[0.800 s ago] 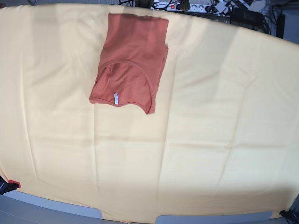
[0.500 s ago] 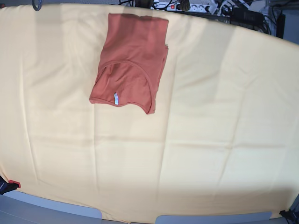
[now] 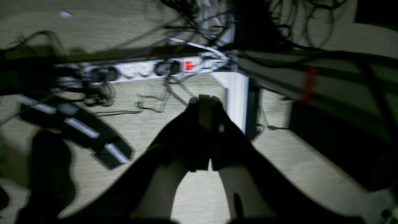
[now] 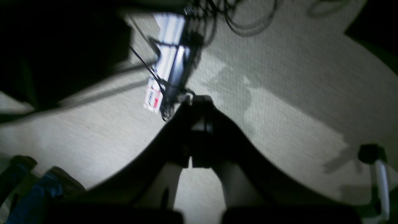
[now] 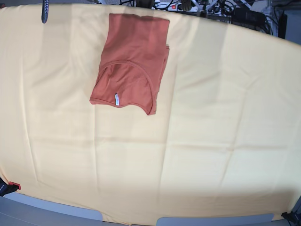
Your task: Fold the T-shirt properly
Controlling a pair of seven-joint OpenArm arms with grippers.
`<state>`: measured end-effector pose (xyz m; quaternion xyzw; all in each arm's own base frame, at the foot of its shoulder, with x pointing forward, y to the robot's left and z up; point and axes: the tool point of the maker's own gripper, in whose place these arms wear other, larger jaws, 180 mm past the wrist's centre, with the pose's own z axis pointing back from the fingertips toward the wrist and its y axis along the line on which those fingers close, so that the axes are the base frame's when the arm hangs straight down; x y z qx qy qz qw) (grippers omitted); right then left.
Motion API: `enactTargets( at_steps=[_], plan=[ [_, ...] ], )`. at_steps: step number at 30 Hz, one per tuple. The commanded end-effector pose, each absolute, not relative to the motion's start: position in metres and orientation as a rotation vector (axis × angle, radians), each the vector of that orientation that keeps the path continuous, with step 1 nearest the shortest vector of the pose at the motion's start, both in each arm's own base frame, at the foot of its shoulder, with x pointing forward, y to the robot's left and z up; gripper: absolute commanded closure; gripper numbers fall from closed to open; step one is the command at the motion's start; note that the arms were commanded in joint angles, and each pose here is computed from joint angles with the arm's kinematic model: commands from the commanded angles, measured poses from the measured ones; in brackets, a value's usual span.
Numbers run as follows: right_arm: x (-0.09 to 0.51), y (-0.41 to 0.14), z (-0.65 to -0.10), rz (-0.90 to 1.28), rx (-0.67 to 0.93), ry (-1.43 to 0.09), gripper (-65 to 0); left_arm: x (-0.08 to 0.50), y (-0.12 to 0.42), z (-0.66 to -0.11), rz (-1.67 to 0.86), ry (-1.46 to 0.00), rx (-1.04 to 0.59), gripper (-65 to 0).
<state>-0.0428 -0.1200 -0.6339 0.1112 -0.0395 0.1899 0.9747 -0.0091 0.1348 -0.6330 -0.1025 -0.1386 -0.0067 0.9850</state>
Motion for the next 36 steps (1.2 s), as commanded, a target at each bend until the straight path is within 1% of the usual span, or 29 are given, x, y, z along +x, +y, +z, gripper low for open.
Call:
enactTargets(
  at_steps=[1,4,12,21,26,32,36],
  plan=[
    [-0.05,-0.118,-0.633,0.382,0.236,-0.072,0.0,-0.012,0.131,-0.632,-0.009,-0.285,-0.212,0.0],
    [-0.046,-0.108,-0.634,0.368,0.229,-0.088,0.0,-0.014,0.127,-0.634,0.001,-0.281,-0.188,0.0],
    [-0.045,-0.081,-0.631,0.356,0.291,-0.106,0.0,-0.026,0.133,-0.637,0.004,-0.246,-0.163,0.0],
    [-0.045,-0.077,-0.63,0.353,0.301,-0.111,0.0,-0.026,0.133,-0.637,0.003,-0.247,-0.163,0.0],
    [-0.055,-0.076,-0.63,0.367,0.306,-0.085,0.0,-0.021,0.133,-0.637,0.003,-0.254,-0.164,0.0],
    [-0.065,-0.081,-0.632,0.389,0.296,0.013,0.0,-0.017,0.132,-0.637,0.003,-0.26,-0.166,0.0],
    [-0.064,-0.082,-0.632,0.387,0.294,0.012,0.0,-0.017,0.129,-0.637,0.005,-0.26,-0.17,0.0]
  ],
)
